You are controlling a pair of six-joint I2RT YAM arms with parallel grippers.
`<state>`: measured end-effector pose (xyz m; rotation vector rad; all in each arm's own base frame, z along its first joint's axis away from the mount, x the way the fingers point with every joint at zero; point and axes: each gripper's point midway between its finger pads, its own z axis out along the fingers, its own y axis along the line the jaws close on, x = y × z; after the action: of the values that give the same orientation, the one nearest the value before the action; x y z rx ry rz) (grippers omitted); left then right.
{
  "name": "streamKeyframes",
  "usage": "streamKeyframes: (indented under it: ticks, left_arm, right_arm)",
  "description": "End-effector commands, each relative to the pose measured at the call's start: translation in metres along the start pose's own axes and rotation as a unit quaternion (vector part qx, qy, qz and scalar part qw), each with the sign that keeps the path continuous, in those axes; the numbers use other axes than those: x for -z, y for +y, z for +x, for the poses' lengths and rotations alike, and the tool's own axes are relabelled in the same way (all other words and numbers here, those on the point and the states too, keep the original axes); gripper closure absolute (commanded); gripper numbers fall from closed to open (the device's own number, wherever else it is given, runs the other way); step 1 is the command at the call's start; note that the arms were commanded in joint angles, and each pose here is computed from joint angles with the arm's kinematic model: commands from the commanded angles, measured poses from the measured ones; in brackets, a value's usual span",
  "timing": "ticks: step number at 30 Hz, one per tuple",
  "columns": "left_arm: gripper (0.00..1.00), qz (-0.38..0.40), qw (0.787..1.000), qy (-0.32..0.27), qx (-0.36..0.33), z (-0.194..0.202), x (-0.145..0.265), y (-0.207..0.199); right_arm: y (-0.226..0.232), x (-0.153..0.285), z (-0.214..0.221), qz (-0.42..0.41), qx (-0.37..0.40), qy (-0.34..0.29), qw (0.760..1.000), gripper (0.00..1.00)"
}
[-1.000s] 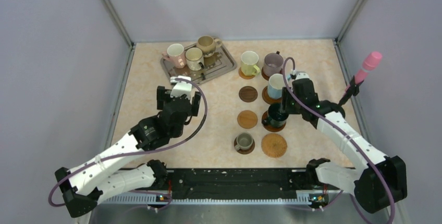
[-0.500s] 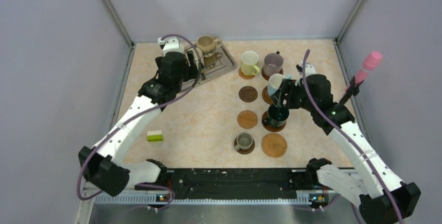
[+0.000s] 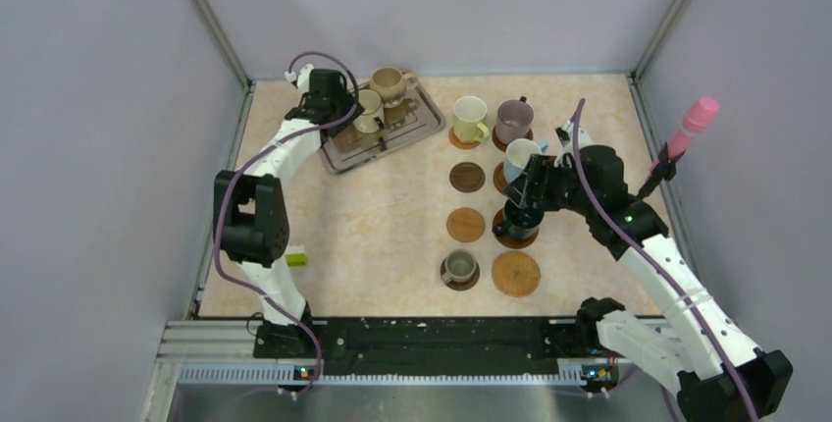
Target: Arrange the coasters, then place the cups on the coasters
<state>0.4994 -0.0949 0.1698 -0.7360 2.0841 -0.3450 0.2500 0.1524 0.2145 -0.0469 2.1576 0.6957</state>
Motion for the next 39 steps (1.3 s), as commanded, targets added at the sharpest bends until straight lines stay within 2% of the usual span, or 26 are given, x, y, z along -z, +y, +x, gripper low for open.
streamKeyframes:
  ticks: [1, 6, 11, 32, 35, 39]
  left_arm:
    - [0.39, 0.034, 0.996, -0.03, 0.076, -0.03, -0.024, -0.023]
    - [0.4, 0.043, 0.993, -0.038, 0.102, -0.038, -0.051, -0.024]
    - [0.4, 0.036, 0.992, -0.019, 0.116, -0.026, -0.07, -0.016]
    - [0.5, 0.025, 0.997, 0.011, 0.07, -0.002, -0.092, -0.003]
    - [0.55, 0.031, 0.997, 0.017, 0.064, 0.0, -0.091, -0.006]
    - [0.73, 0.041, 0.998, 0.023, 0.045, -0.002, -0.082, -0.01]
  right_arm:
    - [0.003, -0.003, -0.008, -0.011, -0.004, -0.015, 1.0, 0.32]
    - [0.001, -0.01, -0.007, -0.006, -0.005, -0.007, 1.0, 0.32]
    - [-0.001, -0.015, -0.01, 0.0, -0.004, -0.005, 1.0, 0.32]
    - [0.0, -0.02, -0.009, -0.005, -0.012, -0.003, 1.0, 0.32]
    - [0.0, -0.02, -0.008, -0.005, -0.012, -0.001, 1.0, 0.32]
    - [0.0, -0.021, -0.007, -0.006, -0.015, 0.001, 1.0, 0.32]
